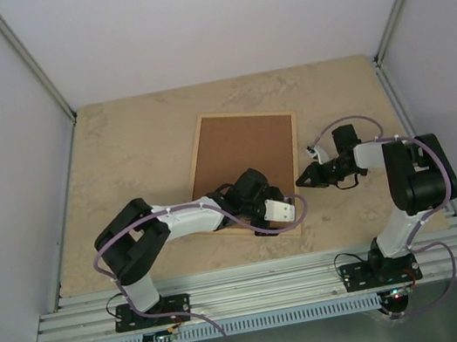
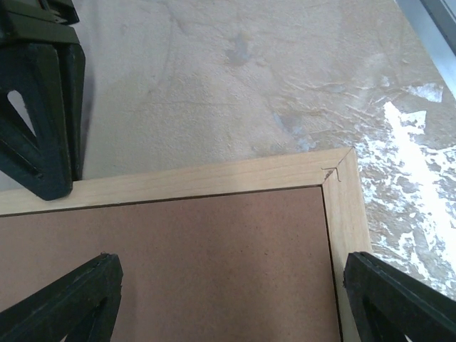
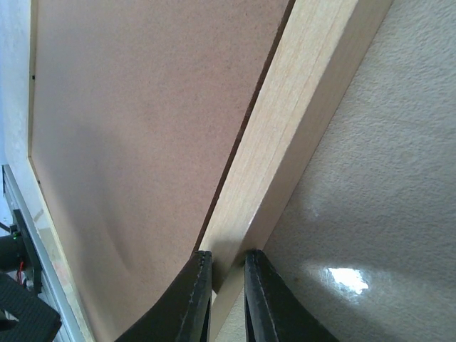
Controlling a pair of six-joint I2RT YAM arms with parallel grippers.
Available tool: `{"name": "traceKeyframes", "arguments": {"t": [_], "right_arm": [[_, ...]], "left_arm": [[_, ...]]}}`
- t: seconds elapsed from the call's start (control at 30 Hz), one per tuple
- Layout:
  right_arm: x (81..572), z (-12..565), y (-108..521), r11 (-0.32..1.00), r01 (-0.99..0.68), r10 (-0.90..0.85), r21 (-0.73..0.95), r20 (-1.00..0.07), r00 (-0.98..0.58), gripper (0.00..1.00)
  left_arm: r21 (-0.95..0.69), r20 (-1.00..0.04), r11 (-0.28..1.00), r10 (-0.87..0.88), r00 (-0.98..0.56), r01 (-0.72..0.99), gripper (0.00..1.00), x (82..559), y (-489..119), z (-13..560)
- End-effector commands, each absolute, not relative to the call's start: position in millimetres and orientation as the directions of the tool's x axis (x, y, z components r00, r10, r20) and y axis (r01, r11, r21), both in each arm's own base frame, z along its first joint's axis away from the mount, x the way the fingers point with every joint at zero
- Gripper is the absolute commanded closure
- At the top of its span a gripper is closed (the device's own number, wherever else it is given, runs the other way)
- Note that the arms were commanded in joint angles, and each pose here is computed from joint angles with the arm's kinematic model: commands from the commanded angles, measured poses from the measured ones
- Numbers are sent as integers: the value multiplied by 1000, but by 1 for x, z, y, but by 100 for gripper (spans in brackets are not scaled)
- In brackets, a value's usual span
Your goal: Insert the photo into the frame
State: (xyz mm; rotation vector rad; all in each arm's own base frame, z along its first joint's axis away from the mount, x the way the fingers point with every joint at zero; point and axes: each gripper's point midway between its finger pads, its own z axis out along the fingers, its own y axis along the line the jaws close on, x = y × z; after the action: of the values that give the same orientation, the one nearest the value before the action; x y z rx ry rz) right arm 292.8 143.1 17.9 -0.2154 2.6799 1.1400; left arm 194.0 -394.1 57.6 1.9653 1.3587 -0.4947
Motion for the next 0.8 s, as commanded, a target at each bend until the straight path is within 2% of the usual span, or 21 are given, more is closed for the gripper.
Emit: {"name": "traceKeyframes", "arguments": {"t": [0.0, 0.5, 0.77], "right_arm": [[282, -17, 120, 808, -166, -66, 566, -192, -979, 85], [283, -17, 119, 812, -160, -63, 562, -188, -980, 85], [282, -18, 119, 811, -154, -60, 564, -182, -982, 85]], "left_arm": [[328, -641, -240, 655, 401, 914, 13, 194, -400, 56], [313, -652, -271, 635, 414, 910, 12, 184, -408, 55], [340, -598, -217, 701, 389, 915, 15, 202, -409, 38]]}}
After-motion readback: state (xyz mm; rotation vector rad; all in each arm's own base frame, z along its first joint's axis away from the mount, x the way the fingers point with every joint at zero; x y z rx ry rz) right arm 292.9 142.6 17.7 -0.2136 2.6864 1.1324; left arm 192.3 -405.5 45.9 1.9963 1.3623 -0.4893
